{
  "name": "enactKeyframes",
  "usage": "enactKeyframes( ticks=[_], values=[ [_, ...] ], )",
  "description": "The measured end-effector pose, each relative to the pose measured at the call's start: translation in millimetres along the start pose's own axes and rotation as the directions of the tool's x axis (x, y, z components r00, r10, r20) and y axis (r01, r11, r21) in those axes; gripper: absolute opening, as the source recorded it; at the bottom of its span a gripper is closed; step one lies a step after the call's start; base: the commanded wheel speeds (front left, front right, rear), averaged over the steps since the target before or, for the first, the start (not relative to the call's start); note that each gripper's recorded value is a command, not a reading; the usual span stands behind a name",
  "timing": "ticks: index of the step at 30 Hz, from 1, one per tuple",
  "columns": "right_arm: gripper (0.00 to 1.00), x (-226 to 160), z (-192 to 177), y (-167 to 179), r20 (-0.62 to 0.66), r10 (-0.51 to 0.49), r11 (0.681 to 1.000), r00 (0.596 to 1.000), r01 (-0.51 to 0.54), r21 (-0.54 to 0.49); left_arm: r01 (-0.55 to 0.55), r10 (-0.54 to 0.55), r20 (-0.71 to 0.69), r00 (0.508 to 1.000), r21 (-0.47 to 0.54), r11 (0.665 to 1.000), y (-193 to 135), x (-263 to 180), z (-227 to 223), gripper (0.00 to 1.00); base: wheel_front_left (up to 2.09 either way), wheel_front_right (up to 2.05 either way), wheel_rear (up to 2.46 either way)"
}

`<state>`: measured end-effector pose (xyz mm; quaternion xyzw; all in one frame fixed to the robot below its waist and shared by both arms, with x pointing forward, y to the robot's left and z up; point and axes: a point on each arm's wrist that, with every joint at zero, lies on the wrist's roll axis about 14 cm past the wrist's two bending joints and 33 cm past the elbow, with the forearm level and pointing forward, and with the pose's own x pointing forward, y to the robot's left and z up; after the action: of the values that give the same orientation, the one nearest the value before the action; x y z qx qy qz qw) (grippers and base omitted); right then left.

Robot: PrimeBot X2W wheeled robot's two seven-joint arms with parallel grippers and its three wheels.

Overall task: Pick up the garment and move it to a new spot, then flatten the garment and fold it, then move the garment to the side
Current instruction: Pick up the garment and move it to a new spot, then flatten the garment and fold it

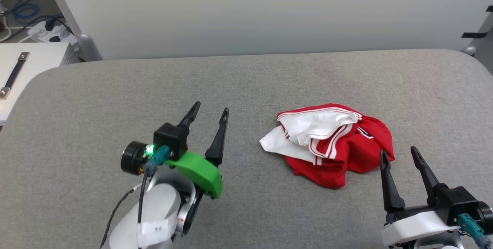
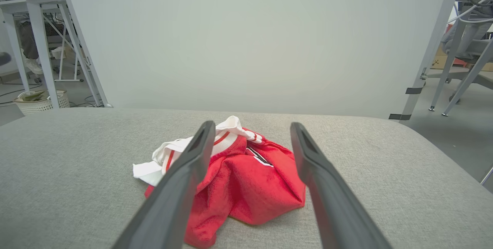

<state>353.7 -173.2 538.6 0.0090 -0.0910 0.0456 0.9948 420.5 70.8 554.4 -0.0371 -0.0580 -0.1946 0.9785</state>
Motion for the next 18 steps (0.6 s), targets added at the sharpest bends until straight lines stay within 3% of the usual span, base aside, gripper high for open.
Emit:
enactKeyframes(
  ticks=[9,18],
  values=[
    [1.0,-1.7,8.1,14.1,0.026,0.042,0.999,0.999,-0.042,0.01,-0.093,0.094,0.024,0.995,-0.054,0.994,-0.3,-59.7,-3.7,1.0,0.0,0.0,0.0],
    [1.0,-3.0,8.0,13.0,0.025,0.036,0.999,0.999,-0.037,0.02,-0.132,0.133,0.002,0.991,-0.098,0.986,-1.8,-70.9,-16.7,1.0,0.0,0.0,0.0]
  ],
)
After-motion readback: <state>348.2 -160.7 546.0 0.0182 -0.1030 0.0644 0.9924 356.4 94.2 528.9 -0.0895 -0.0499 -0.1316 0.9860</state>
